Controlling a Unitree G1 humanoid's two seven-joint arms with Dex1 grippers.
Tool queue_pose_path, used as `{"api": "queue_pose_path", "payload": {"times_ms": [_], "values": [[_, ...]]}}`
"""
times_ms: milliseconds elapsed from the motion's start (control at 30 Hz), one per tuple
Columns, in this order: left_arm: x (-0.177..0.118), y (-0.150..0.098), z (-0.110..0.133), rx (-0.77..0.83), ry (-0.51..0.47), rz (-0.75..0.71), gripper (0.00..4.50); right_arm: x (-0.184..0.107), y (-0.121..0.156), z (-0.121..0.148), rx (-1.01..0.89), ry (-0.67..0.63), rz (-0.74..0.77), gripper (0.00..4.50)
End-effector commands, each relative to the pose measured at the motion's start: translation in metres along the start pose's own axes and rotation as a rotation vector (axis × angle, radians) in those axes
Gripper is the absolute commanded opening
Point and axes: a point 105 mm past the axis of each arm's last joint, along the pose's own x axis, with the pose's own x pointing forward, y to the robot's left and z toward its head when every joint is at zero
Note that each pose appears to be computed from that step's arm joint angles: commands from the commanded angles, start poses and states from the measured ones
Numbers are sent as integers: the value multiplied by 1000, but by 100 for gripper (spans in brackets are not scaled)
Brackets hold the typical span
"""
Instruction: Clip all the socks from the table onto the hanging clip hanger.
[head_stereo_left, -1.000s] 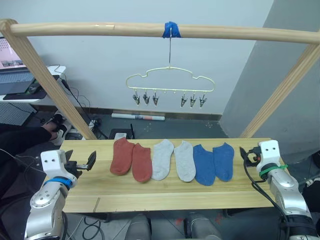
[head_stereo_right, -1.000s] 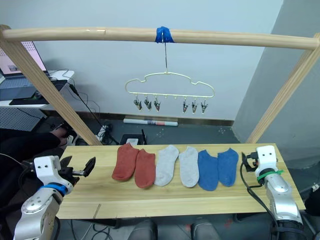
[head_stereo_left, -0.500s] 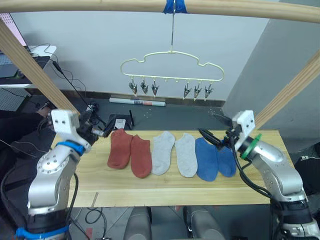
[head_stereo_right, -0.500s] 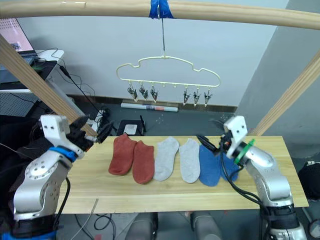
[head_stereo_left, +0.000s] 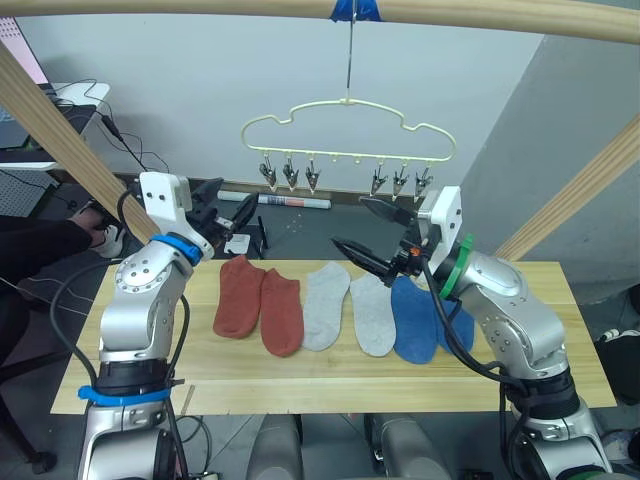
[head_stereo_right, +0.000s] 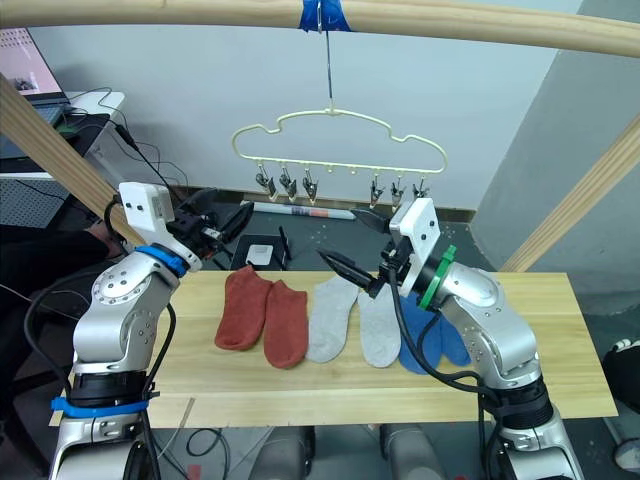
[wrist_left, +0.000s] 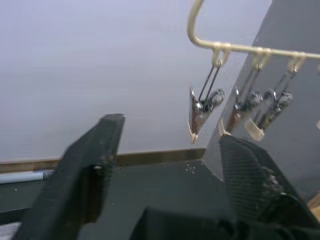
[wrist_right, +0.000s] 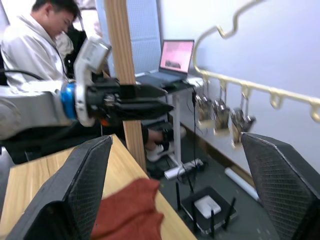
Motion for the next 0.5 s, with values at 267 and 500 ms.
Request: {"api": "queue_pose_path", "payload": {"times_ms": [267, 500], "values": [[18, -16, 6, 13, -83, -15, 338, 13, 5, 18, -43, -67, 25, 428], [27, -14, 2, -2, -104, 27, 338, 19, 5, 22, -50, -82, 29, 428]]}}
